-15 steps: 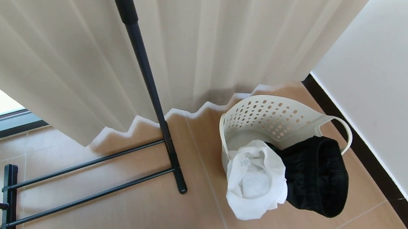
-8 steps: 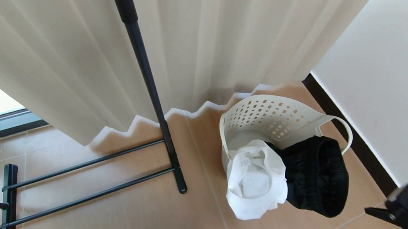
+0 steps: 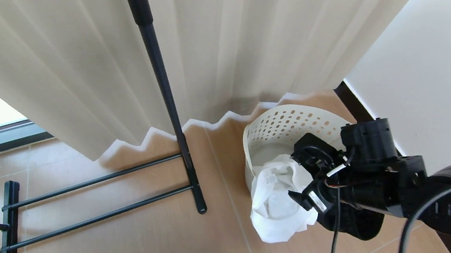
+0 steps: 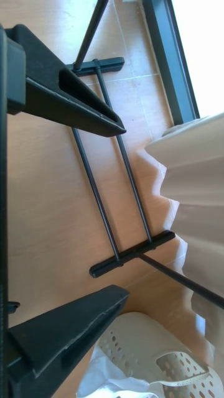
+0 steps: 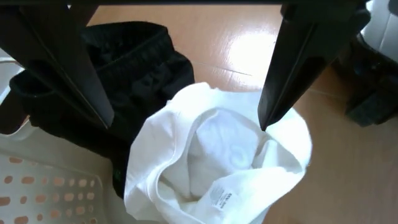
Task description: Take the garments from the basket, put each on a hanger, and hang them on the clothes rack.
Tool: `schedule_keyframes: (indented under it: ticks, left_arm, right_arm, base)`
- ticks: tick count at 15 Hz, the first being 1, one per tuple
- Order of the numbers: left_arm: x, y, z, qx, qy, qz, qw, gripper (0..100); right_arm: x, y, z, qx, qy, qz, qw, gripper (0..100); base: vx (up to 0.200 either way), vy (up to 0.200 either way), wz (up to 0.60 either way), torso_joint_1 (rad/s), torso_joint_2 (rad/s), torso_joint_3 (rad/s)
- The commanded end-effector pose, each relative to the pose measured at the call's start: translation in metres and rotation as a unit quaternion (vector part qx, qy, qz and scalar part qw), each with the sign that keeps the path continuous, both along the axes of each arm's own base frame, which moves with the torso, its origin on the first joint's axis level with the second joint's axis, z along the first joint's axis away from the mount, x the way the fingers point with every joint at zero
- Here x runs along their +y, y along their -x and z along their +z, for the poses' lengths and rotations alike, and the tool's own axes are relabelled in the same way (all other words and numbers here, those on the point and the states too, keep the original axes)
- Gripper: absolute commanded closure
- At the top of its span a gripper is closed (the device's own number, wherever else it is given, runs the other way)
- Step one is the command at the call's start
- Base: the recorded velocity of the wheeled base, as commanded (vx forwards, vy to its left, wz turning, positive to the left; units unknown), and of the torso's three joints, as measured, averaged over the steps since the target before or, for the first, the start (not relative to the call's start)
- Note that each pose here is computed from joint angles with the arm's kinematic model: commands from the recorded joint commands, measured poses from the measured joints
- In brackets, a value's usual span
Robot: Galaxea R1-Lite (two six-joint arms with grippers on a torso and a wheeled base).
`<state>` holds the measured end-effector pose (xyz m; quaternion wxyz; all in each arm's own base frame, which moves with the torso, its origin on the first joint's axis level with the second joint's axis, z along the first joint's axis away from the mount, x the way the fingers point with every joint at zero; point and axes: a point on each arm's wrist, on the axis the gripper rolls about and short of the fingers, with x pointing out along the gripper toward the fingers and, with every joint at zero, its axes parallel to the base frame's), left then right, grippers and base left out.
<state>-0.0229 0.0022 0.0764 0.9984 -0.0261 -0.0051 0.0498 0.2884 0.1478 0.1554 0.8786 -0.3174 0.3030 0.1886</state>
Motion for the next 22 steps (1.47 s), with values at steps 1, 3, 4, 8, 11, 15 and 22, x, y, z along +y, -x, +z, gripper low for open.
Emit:
schedule_keyframes:
  ticks: [1,3,4,8,11,15,22]
  left_arm:
    - [0.000,0.000,0.000,-0.001,0.000,0.001,1.0000,0]
    - [0.000,0.000,0.000,0.000,-0.001,0.001,1.0000,0]
    - [0.000,0.000,0.000,0.000,-0.001,0.001,1.0000,0]
    - [0.000,0.000,0.000,0.000,0.000,0.000,1.0000,0]
    - [0.000,0.000,0.000,0.000,-0.001,0.001,1.0000,0]
    - [0.000,0.000,0.000,0.000,-0.001,0.001,1.0000,0]
    - [0.000,0.000,0.000,-0.001,-0.001,0.000,1.0000,0]
  right_arm:
    - [-0.003,-0.043,-0.036,0.012,0.009,-0.033,0.9994,0]
    - [-0.006,-0.054,-0.042,-0.006,0.001,-0.042,0.9991,0]
    - [-0.007,-0.057,-0.041,-0.012,0.002,-0.042,0.9991,0]
    - [-0.006,-0.064,-0.046,-0.011,0.013,-0.035,0.9992,0]
    - [-0.002,-0.073,-0.055,-0.007,0.021,-0.031,0.9993,0]
    - [-0.002,-0.079,-0.054,-0.015,0.027,-0.035,0.9989,0]
    - [0.000,-0.096,-0.067,-0.038,0.027,-0.053,0.9975,0]
  base:
    - [0.000,0.000,0.00,0.000,0.00,0.000]
    - [0.000,0.000,0.00,0.000,0.00,0.000]
    - [0.000,0.000,0.00,0.000,0.00,0.000]
    - [0.000,0.000,0.00,0.000,0.00,0.000]
    - [0.000,0.000,0.00,0.000,0.00,0.000]
    - [0.000,0.000,0.00,0.000,0.00,0.000]
    - [0.000,0.000,0.00,0.000,0.00,0.000]
